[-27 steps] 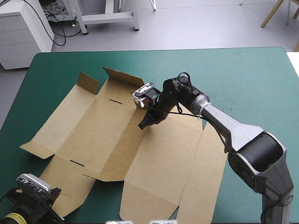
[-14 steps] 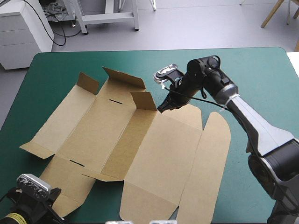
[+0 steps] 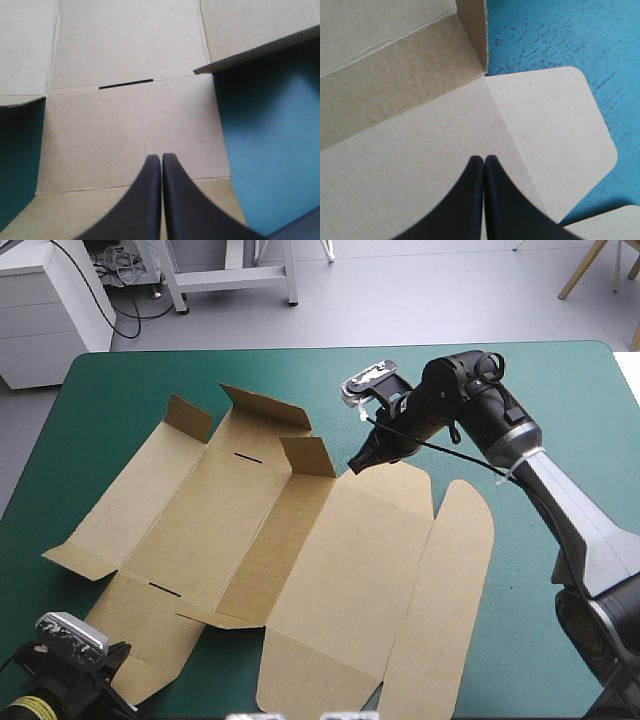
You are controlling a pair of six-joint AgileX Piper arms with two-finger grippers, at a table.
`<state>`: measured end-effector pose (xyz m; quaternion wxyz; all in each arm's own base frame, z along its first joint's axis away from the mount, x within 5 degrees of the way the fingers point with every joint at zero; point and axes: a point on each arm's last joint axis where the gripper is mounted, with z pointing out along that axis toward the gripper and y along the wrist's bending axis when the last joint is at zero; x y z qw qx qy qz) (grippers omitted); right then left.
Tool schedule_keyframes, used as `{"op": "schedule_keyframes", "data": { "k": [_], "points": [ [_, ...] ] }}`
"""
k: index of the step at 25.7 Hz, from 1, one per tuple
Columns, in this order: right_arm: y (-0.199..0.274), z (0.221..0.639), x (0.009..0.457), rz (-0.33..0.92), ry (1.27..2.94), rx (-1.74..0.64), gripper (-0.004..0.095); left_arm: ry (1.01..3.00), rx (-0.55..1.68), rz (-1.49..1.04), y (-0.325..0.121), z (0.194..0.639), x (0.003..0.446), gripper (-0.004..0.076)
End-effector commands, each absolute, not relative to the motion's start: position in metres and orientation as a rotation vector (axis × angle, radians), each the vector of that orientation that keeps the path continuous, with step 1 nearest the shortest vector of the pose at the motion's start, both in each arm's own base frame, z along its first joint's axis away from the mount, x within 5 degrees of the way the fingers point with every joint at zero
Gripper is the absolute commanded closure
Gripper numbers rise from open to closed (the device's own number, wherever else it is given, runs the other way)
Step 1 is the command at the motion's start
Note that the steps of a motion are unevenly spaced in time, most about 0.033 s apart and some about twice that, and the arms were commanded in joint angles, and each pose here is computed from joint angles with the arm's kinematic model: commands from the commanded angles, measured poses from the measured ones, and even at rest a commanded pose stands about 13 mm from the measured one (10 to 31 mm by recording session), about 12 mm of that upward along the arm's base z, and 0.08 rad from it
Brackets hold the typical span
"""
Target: Fold the box
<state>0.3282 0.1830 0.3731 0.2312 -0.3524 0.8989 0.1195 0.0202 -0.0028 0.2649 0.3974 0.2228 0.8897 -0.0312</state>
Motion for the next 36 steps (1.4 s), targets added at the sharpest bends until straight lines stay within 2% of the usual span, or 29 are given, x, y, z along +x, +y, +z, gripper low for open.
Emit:
{"op": "schedule_keyframes", "data": {
  "k": [1, 3, 5, 6, 7, 8, 9, 10, 12, 14, 23, 28, 33, 36],
  "points": [
    [0.177, 0.402, 0.32, 0.336, 2.347, -0.954, 0.0923, 2.191, 0.545, -0.093, -0.005, 0.275, 0.024, 0.0734],
    [0.177, 0.402, 0.32, 0.324, 2.326, -0.983, 0.0906, 2.191, 0.545, -0.093, -0.005, 0.275, 0.024, 0.0734],
    [0.179, 0.402, 0.319, 0.327, 2.323, -0.992, 0.0815, 2.191, 0.545, -0.093, -0.005, 0.275, 0.024, 0.0734],
    [0.18, 0.402, 0.319, 0.329, 2.323, -0.991, 0.0716, 2.191, 0.545, -0.093, -0.005, 0.275, 0.024, 0.0734],
    [0.18, 0.402, 0.319, 0.329, 2.323, -0.991, 0.0673, 2.191, 0.545, -0.093, -0.005, 0.275, 0.024, 0.0734],
    [0.18, 0.402, 0.319, 0.329, 2.323, -0.991, 0.0571, 2.191, 0.545, -0.093, -0.005, 0.275, 0.024, 0.0734],
    [0.18, 0.402, 0.319, 0.329, 2.323, -0.991, 0.051, 2.191, 0.545, -0.093, -0.005, 0.275, 0.024, 0.0734],
    [0.18, 0.402, 0.32, 0.329, 2.325, -0.992, 0.0405, 2.191, 0.545, -0.093, -0.005, 0.275, 0.024, 0.0734],
    [0.181, 0.401, 0.321, 0.348, 2.329, -0.969, 0.0359, 2.191, 0.545, -0.093, -0.005, 0.275, 0.024, 0.0734],
    [0.186, 0.399, 0.323, 0.409, 2.331, -0.93, 0.0359, 2.191, 0.545, -0.093, -0.005, 0.275, 0.024, 0.0734],
    [0.199, 0.405, 0.349, 0.336, 2.067, -1.06, 0.0365, 2.191, 0.545, -0.093, -0.005, 0.275, 0.024, 0.0734],
    [0.21, 0.388, 0.369, 0.313, 2.04, -1.146, 0.0373, 2.191, 0.545, -0.093, -0.005, 0.275, 0.024, 0.0734],
    [0.227, 0.362, 0.387, 0.358, 2.021, -1.237, 0.0372, 2.191, 0.545, -0.093, -0.005, 0.275, 0.024, 0.0734],
    [0.239, 0.348, 0.394, 0.343, 1.98, -1.299, 0.0377, 2.191, 0.545, -0.093, -0.005, 0.275, 0.024, 0.0734]
  ]
}}
